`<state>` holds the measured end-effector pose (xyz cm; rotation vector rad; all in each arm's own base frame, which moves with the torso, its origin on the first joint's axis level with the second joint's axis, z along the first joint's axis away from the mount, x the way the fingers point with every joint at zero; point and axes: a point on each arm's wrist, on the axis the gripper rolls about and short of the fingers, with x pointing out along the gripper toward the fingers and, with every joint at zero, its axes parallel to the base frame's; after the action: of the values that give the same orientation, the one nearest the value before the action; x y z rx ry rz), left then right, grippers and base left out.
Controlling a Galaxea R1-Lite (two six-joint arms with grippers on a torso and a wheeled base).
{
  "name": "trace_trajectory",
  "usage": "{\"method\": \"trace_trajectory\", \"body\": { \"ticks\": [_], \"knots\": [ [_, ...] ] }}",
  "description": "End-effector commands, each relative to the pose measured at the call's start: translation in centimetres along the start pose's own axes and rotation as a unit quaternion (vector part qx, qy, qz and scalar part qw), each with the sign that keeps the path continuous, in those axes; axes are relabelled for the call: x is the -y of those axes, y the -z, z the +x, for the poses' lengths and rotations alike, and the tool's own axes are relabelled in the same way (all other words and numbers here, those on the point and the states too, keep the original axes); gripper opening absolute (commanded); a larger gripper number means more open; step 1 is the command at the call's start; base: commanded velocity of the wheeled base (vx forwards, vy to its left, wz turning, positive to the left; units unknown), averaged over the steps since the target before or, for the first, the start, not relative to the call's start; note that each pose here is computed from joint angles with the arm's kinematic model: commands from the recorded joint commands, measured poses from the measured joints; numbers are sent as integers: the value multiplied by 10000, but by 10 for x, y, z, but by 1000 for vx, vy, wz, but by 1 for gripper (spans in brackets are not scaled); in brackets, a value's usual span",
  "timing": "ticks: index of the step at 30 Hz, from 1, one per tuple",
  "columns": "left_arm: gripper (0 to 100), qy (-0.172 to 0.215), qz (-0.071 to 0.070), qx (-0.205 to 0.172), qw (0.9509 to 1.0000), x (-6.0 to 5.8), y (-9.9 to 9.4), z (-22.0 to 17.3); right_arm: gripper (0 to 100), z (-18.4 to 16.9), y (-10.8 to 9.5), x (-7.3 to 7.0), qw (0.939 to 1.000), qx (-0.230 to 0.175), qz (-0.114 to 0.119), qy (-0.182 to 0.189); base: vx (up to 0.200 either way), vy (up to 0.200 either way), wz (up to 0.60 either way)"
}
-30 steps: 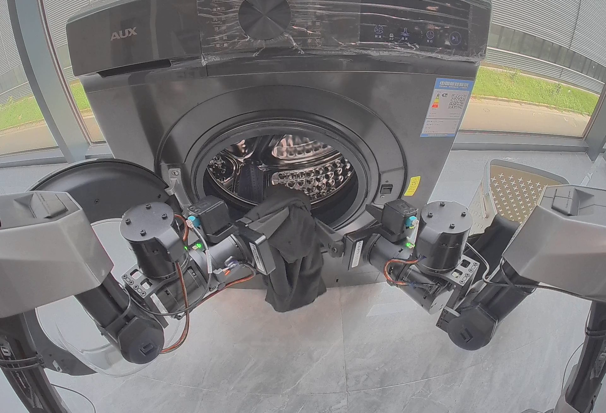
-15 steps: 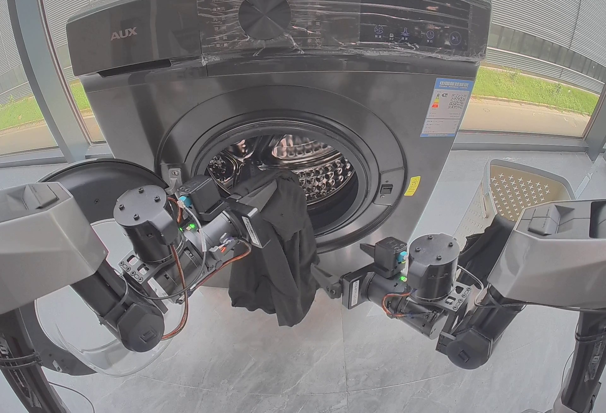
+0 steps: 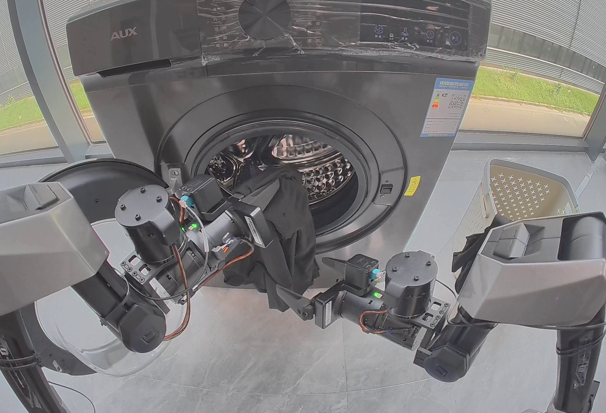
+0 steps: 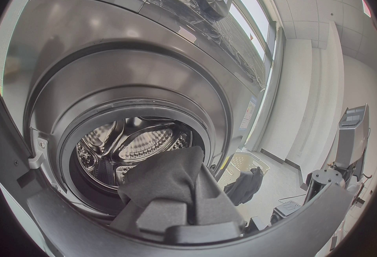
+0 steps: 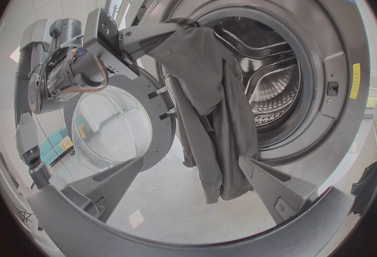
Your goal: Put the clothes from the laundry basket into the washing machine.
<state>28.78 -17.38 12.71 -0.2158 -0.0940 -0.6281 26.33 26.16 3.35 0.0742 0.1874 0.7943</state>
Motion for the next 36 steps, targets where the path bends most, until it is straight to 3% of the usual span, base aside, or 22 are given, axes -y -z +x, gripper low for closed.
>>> {"method": "trace_trajectory", "body": {
  "ticks": [1,22,23,36],
  "knots": [
    [0,5,-1,22,10000,0,-1,0,100,11,11,-1,10000,-75,-1,-46,0,0,0],
    [0,61,-16,36,10000,4,-2,0,100,63,31,9,9996,286,36,-12,0,0,0],
    [0,61,-23,36,10000,4,-2,0,0,65,32,9,9995,301,36,-14,0,0,0],
    [0,50,-58,-25,10000,4,0,-2,0,74,31,12,9987,500,12,29,0,0,0]
  ]
}}
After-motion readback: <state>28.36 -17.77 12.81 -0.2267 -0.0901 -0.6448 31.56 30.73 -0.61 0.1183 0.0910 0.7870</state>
